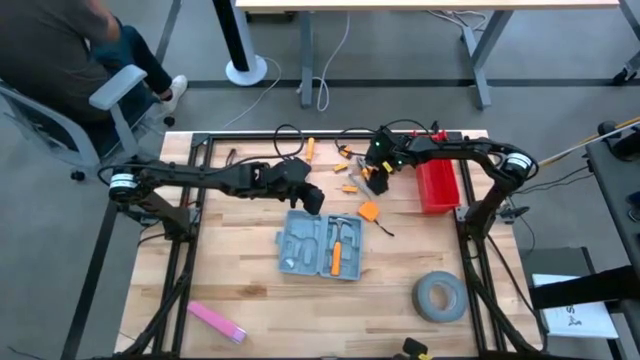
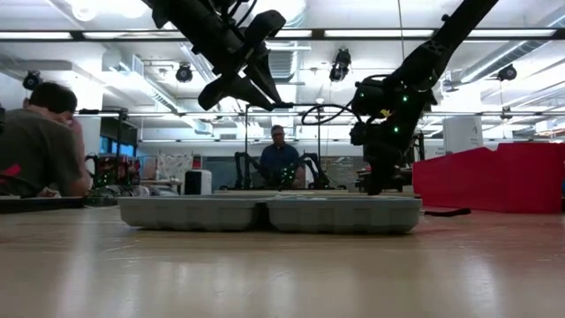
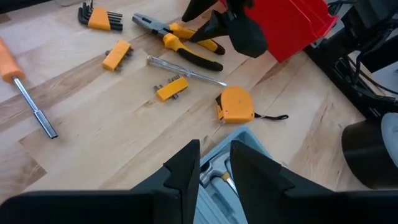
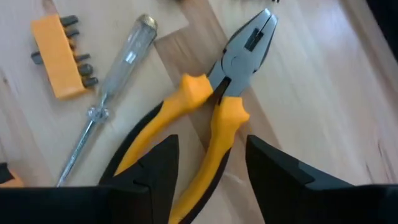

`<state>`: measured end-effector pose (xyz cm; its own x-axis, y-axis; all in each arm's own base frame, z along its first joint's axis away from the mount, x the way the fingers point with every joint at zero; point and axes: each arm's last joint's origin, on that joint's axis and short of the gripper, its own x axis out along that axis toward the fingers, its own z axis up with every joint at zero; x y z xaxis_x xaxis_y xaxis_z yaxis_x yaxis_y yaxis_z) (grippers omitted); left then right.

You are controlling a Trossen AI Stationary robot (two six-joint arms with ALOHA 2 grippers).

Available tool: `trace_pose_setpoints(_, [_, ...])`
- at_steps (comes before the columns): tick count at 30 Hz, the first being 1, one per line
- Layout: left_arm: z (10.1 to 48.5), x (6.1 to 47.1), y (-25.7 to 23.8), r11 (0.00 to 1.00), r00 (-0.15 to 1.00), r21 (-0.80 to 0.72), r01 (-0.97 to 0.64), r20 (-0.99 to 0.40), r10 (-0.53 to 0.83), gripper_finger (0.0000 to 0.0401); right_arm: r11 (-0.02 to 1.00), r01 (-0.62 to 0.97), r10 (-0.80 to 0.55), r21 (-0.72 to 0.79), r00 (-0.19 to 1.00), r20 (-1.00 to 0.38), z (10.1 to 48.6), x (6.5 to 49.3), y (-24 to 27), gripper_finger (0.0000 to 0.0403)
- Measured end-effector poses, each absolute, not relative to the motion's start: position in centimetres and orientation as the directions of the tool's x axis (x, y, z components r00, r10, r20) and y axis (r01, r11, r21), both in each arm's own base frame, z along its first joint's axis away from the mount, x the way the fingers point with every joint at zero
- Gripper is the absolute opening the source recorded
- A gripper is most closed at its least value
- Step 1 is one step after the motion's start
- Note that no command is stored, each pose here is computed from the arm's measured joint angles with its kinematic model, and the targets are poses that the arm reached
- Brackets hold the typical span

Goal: Prefit tool cases
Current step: Put the yellow pliers into the gray pre-fit tool case

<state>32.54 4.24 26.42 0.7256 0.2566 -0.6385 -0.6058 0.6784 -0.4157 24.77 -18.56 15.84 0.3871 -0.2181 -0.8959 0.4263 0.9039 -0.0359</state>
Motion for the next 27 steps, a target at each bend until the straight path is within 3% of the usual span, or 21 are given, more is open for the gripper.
trace_pose_setpoints(21, [26.4, 32.6, 4.1, 0.680, 0.727, -0.417, -0.603, -0.638, 0.253, 0.0094, 0.901, 0.430, -0.206, -0.052, 0.321, -0.924, 13.1, 25.1, -19.3, 0.0149])
trace_pose_setpoints(27, [26.4, 32.6, 4.1, 0.680, 0.728, -0.418, -0.602, -0.637, 0.253, 0.0094, 0.916, 0.397, -0.190, -0.048, 0.327, -0.926, 13.0, 25.1, -19.3, 0.0075])
